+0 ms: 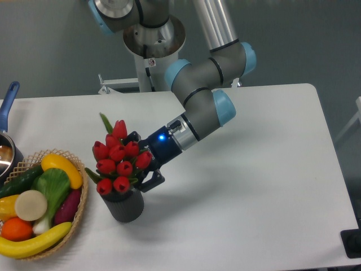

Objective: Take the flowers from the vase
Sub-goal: 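Close the gripper around the tulip bouquet stems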

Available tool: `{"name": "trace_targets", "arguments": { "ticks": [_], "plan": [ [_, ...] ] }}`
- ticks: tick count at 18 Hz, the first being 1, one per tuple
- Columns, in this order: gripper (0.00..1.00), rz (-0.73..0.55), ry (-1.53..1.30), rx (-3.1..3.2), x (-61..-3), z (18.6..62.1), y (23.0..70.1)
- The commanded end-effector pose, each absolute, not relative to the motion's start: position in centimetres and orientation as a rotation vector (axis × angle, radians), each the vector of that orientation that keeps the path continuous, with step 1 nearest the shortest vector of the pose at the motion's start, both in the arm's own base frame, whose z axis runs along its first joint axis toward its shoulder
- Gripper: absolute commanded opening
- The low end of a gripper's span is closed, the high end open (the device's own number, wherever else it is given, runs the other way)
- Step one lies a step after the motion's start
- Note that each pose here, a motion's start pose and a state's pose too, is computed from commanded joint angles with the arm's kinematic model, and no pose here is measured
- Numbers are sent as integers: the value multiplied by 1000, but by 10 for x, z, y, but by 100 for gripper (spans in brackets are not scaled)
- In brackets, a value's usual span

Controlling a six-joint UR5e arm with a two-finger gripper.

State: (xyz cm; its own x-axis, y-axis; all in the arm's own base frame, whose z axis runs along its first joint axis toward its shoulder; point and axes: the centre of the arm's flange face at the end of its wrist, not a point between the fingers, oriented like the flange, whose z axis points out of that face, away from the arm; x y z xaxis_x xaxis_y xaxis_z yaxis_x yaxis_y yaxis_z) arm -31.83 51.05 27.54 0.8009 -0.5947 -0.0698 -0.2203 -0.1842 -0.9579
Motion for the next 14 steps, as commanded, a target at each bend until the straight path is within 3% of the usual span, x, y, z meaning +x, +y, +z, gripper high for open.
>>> {"name": "trace_targets", "arguments": {
  "ticks": [2, 7, 14],
  "plan": [
    [49, -382, 625, -1763, -318, 276, 510],
    [42, -401, 593, -1776, -320, 278, 507],
    [41, -416, 557, -1788, -319, 297, 508]
  ]
}}
